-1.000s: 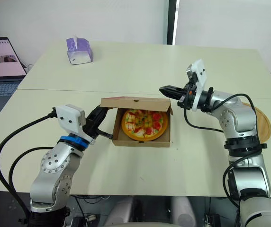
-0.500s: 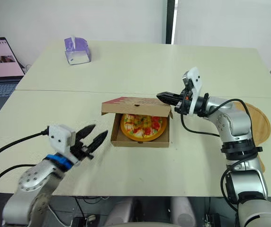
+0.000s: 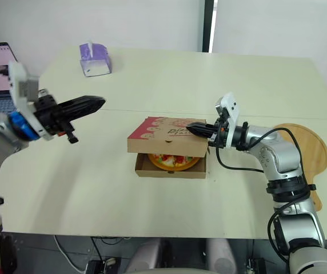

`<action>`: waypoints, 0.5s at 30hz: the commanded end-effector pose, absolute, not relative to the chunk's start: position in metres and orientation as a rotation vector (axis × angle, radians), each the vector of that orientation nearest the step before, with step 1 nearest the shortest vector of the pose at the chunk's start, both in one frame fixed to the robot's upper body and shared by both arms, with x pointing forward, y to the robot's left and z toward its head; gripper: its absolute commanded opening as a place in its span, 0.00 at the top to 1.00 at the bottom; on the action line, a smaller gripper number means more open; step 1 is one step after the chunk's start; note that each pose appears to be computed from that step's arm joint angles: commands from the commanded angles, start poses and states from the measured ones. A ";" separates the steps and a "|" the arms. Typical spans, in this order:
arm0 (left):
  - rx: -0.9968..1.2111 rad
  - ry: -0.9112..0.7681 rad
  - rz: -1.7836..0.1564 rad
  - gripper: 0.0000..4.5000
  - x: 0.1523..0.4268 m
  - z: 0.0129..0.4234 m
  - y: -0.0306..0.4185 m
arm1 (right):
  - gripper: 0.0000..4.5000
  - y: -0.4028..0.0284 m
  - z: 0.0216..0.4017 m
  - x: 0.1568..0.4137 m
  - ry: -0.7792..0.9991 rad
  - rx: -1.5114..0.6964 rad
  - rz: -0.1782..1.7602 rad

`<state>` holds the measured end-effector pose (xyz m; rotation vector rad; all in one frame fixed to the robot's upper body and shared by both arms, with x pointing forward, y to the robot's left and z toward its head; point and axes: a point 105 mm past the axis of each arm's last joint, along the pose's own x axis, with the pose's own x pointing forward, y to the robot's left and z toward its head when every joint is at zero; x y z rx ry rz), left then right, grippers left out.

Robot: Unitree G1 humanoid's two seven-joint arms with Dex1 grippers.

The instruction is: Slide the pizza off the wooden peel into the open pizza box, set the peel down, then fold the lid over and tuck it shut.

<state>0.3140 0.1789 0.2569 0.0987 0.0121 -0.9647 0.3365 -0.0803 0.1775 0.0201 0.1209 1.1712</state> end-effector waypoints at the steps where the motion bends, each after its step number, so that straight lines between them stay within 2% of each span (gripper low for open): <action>1: 0.111 0.099 -1.066 0.99 0.314 0.243 0.165 | 1.00 -0.078 0.188 0.331 0.072 -0.017 1.188; 6: 0.207 0.262 -1.112 0.99 0.320 0.203 0.161 | 1.00 -0.080 0.187 0.329 0.070 -0.031 1.177; 10: 0.266 0.273 -1.119 0.99 0.327 0.189 0.157 | 1.00 -0.082 0.186 0.323 0.070 -0.068 1.182; 15: 0.282 0.257 -1.129 0.99 0.332 0.188 0.153 | 1.00 -0.091 0.192 0.314 -0.015 -0.261 1.181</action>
